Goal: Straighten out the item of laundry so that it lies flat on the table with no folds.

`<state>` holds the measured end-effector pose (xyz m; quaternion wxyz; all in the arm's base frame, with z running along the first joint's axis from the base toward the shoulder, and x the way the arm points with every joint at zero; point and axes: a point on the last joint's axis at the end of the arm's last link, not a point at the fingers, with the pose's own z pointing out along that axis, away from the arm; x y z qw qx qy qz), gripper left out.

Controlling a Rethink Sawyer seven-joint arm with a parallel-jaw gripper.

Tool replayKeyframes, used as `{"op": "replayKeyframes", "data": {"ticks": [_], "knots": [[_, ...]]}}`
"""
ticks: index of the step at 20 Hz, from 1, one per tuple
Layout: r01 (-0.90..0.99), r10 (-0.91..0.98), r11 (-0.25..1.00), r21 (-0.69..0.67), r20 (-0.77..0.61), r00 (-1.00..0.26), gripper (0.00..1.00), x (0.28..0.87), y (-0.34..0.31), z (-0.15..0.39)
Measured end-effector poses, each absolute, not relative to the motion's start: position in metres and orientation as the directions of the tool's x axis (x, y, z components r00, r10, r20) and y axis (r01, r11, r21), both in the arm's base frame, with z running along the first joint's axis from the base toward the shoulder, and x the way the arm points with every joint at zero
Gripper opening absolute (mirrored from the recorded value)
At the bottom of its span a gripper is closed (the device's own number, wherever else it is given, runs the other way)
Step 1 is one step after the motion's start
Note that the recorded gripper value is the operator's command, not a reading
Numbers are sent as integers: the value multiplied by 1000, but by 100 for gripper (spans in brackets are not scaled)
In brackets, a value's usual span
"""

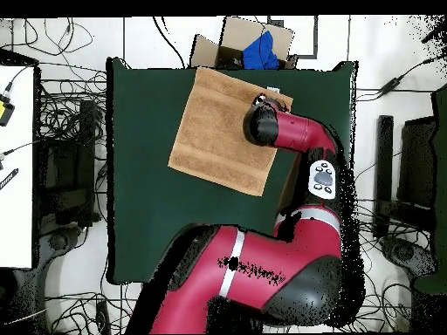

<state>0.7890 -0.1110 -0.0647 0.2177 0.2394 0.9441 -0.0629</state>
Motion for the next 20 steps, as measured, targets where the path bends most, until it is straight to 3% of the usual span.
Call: {"op": "replayKeyframes", "data": {"ticks": [20], "knots": [[448,388,894,-22,-463,-797,0,795,-114,-56]]}}
